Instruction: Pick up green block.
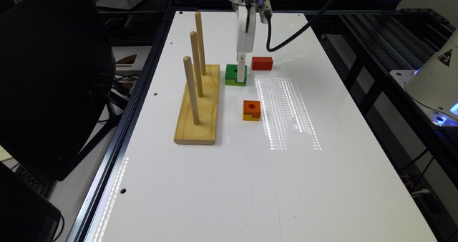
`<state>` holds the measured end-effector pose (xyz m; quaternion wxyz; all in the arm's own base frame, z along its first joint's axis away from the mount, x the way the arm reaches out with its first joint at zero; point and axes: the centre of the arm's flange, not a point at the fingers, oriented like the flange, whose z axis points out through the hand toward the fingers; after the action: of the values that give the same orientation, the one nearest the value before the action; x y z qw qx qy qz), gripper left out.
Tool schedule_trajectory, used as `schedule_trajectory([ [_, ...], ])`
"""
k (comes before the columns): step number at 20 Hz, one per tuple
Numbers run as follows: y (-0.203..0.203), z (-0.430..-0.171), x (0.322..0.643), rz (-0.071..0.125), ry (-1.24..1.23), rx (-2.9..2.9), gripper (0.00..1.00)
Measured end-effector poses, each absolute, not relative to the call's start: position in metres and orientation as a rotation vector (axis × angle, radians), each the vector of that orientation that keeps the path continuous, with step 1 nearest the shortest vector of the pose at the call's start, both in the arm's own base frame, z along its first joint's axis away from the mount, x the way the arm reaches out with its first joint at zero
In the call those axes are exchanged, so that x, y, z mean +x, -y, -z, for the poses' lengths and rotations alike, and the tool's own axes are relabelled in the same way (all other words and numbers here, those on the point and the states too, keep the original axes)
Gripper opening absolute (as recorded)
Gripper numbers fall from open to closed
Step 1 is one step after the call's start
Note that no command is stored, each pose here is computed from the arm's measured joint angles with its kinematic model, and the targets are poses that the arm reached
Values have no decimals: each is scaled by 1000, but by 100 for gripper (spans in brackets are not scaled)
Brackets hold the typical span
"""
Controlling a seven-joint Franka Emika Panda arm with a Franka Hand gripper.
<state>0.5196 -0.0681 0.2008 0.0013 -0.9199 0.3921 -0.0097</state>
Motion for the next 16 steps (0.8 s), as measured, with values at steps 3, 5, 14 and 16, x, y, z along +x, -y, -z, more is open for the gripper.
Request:
schedule_trajectory([
  [3, 69, -200, 522, 33, -1231, -2887, 100],
  [5, 69, -200, 523, 34, -1230, -2887, 100],
  [14, 69, -200, 523, 35, -1230, -2887, 100],
  [16, 69, -200, 523, 35, -1230, -2887, 100],
])
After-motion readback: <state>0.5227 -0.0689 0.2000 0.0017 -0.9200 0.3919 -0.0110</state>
